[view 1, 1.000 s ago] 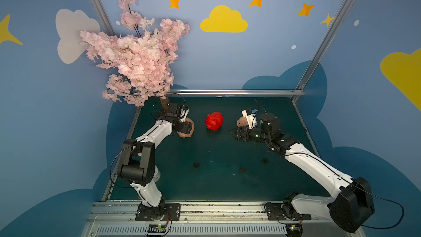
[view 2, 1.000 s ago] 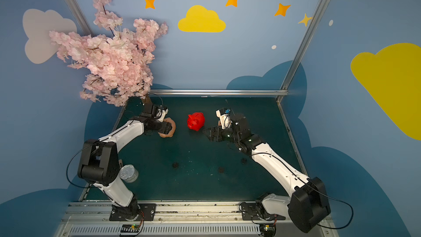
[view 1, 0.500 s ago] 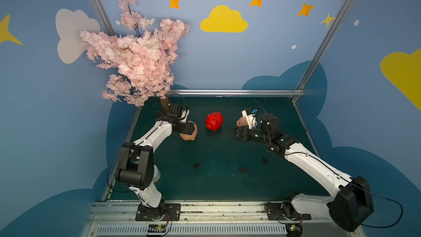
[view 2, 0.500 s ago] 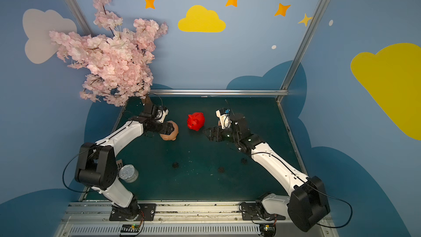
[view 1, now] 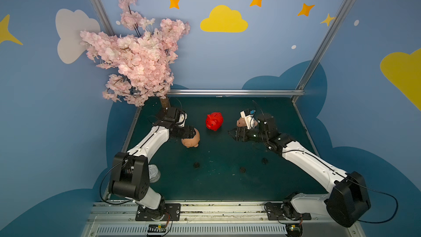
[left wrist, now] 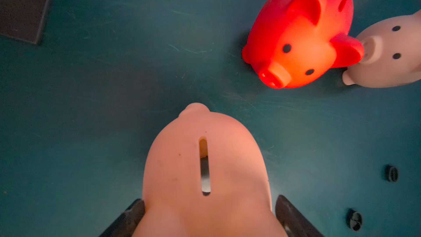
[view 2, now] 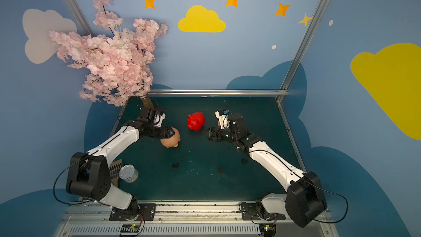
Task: Close piggy banks
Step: Turn over the piggy bank at the center of the board.
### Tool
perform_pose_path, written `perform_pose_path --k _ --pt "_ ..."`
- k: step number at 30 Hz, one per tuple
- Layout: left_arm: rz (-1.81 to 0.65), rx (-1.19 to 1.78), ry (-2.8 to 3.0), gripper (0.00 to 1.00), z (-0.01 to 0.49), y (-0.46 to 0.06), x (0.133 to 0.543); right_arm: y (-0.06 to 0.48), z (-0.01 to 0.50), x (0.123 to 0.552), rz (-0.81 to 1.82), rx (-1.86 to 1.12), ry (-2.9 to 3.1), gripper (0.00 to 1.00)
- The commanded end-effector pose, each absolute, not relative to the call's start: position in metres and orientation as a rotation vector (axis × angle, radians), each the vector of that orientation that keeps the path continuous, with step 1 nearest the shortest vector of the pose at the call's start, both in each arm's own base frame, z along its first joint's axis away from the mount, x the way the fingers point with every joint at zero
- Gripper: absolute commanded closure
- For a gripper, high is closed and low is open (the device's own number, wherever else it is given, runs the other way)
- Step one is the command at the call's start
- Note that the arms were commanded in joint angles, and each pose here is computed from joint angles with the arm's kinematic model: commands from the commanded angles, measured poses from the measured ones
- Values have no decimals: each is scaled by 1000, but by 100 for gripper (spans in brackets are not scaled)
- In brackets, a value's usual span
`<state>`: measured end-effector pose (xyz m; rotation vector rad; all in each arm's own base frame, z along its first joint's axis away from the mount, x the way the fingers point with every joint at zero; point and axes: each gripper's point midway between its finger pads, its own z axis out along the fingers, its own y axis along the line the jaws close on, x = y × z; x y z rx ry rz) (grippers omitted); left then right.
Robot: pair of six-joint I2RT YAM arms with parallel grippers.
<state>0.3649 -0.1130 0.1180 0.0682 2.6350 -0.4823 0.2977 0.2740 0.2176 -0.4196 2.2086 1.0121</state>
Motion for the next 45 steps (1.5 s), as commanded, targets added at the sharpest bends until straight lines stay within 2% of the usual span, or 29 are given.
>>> perform_pose_path --k 1,7,17,26,42,45 --pt "-620 13 2654 31 122 -126 348 278 224 300 1026 -422 2199 13" --pt "-827 -39 2646 31 121 -137 338 280 222 299 1043 -413 2211 13" --pt "-995 -127 2597 32 119 -131 339 280 213 298 1057 -392 2244 13" --pt "-830 -158 2714 20 92 -109 339 283 207 297 1075 -378 2267 13" --pt "-617 -236 2753 1 78 -80 344 286 198 299 1078 -363 2306 14" --pt "-593 -243 2759 1 77 -77 344 287 197 298 1080 -365 2312 14"
